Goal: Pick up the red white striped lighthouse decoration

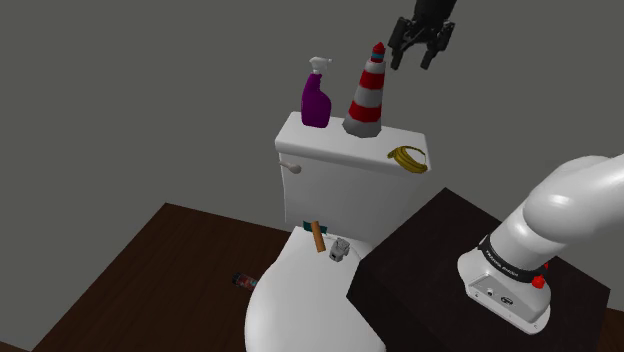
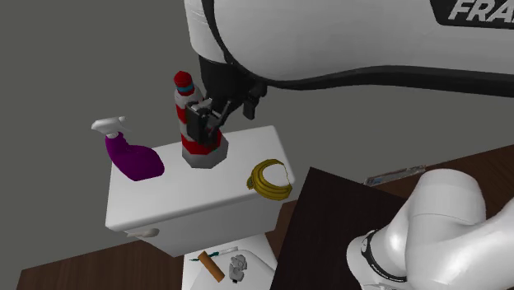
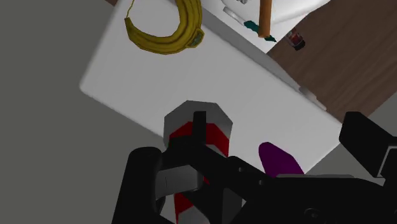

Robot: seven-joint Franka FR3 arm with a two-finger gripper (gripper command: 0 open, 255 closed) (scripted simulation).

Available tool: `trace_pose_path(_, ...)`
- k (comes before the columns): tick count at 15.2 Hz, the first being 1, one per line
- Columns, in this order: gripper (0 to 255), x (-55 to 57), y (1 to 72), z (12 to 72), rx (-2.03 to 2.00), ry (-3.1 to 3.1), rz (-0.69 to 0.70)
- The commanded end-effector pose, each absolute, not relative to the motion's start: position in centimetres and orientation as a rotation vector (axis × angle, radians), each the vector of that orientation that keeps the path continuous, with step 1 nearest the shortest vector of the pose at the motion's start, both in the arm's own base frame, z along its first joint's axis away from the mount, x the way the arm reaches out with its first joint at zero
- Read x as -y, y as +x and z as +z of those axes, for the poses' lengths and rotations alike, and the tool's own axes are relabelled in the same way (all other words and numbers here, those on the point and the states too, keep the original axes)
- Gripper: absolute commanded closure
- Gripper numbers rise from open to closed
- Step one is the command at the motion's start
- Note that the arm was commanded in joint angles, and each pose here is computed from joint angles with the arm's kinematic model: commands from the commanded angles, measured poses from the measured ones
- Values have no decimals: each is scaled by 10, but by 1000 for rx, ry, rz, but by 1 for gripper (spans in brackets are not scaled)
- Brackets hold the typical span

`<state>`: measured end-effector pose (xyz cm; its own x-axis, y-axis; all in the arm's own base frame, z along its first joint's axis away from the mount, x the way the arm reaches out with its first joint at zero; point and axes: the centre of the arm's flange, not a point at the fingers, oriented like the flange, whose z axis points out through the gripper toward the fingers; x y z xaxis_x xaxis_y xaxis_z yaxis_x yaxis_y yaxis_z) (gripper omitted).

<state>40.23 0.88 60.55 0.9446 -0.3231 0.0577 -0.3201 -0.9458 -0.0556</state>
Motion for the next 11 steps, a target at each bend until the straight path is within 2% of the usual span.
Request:
trace_pose_path(1,0,-1,427,606,-604,-3037,-124)
trace_pose_path(11,0,58,531,608,-1073,-2917,-227)
